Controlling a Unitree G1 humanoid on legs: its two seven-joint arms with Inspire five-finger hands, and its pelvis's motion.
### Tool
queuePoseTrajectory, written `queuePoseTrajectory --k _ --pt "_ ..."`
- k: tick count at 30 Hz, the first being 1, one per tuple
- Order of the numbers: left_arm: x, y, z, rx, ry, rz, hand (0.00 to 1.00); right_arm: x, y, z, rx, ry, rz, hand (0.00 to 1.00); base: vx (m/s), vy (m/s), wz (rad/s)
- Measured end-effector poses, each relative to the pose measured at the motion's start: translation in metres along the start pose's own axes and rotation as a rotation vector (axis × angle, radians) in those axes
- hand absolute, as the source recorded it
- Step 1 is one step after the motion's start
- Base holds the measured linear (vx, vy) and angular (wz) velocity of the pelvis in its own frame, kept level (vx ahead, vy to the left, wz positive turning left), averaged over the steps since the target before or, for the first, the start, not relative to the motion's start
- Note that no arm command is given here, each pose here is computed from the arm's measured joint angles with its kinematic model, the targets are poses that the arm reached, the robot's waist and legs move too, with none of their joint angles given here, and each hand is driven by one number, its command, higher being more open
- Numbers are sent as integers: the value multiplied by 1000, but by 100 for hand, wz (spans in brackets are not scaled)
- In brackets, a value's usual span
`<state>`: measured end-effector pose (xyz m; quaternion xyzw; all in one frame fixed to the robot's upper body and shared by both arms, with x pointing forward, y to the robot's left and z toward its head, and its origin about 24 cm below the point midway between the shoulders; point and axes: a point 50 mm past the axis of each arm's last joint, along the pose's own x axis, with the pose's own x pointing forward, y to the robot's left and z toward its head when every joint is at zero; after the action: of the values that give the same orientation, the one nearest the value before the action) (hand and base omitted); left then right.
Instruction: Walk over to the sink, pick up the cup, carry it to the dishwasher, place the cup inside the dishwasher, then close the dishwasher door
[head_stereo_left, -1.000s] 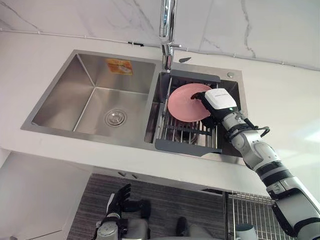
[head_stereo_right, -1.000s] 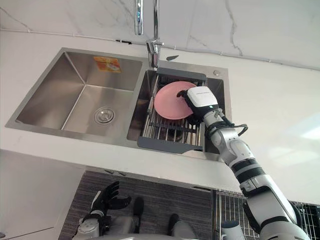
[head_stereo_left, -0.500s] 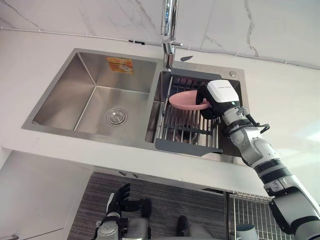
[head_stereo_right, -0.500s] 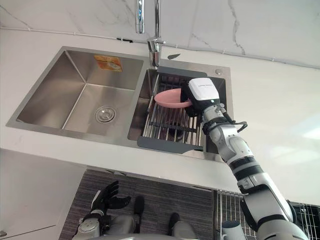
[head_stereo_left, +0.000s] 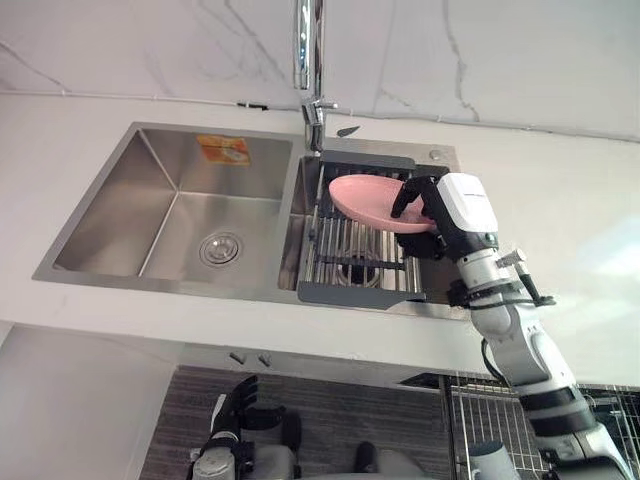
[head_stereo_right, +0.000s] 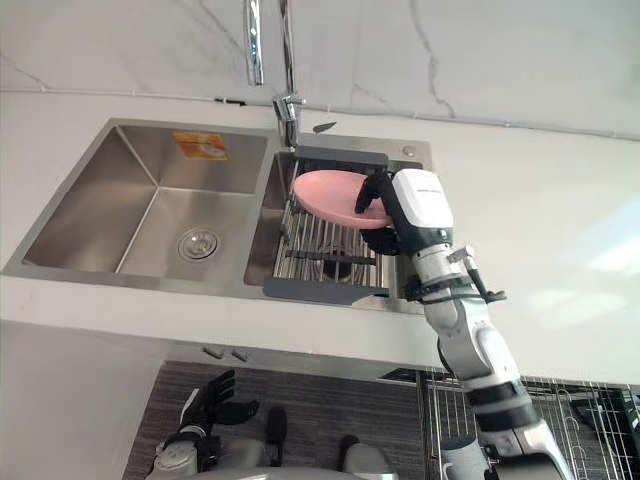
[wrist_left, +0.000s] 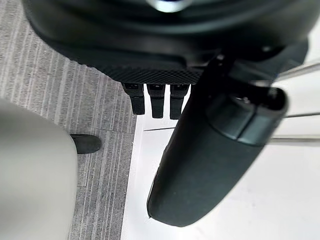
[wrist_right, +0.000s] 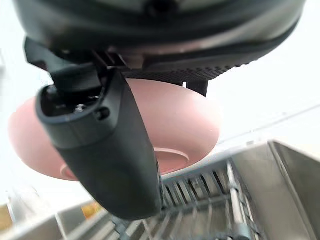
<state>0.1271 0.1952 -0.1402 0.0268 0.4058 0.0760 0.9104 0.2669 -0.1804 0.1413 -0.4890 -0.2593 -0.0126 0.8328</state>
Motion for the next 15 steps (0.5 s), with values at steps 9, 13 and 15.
queuePoseTrajectory --k 9,13,15 --pt "-2 0 -13 6 62 2 90 -31 -13 17 139 21 -151 30 -62 -20 -10" --pt "-2 -1 -16 26 73 -5 90 -41 -9 18 164 49 -151 30 -57 -21 -6" --pt "-2 -2 -16 29 75 -7 90 -46 -7 18 173 65 -147 30 -36 -20 -2"
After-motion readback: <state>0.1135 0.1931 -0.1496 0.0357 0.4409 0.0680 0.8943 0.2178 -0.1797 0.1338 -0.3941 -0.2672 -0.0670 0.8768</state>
